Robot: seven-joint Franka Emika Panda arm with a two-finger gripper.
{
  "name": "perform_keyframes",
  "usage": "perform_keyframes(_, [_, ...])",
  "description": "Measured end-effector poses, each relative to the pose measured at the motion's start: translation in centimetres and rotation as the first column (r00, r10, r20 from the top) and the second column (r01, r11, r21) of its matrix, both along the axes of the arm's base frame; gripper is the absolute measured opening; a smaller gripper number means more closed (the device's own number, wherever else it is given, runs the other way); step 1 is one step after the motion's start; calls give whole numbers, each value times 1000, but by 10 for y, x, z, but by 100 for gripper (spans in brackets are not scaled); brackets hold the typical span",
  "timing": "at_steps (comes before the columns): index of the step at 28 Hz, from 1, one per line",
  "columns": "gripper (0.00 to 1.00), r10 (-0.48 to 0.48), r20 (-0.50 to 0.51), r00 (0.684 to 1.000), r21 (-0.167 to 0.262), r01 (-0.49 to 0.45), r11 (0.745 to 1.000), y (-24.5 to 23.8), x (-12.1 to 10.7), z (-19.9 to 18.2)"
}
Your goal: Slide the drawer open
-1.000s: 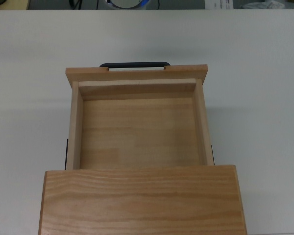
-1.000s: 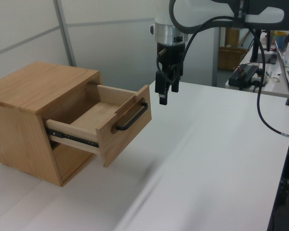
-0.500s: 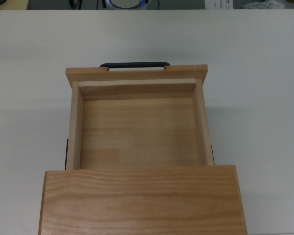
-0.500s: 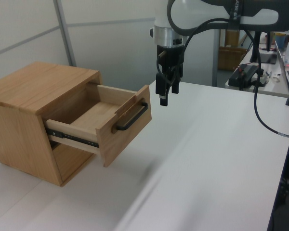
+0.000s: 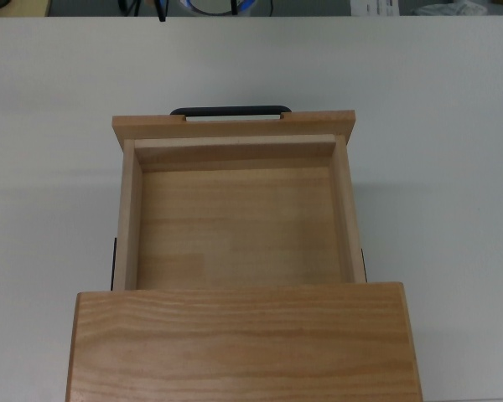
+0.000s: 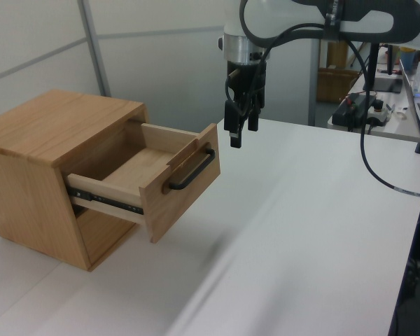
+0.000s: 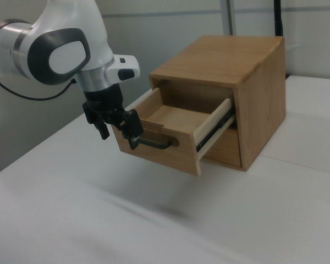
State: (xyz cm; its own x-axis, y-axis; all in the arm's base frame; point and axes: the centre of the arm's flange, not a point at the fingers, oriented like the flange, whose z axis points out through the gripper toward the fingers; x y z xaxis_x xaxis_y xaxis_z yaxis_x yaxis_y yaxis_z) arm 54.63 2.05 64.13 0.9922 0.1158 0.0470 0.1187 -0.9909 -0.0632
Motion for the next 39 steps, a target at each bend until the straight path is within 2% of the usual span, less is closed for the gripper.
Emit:
perform_keyframes(9, [100, -1, 16, 1000, 2, 1, 1000, -1, 7, 6])
perform_keyframes(39, [100, 2, 22, 1000, 4, -3, 1000, 1, 7, 9])
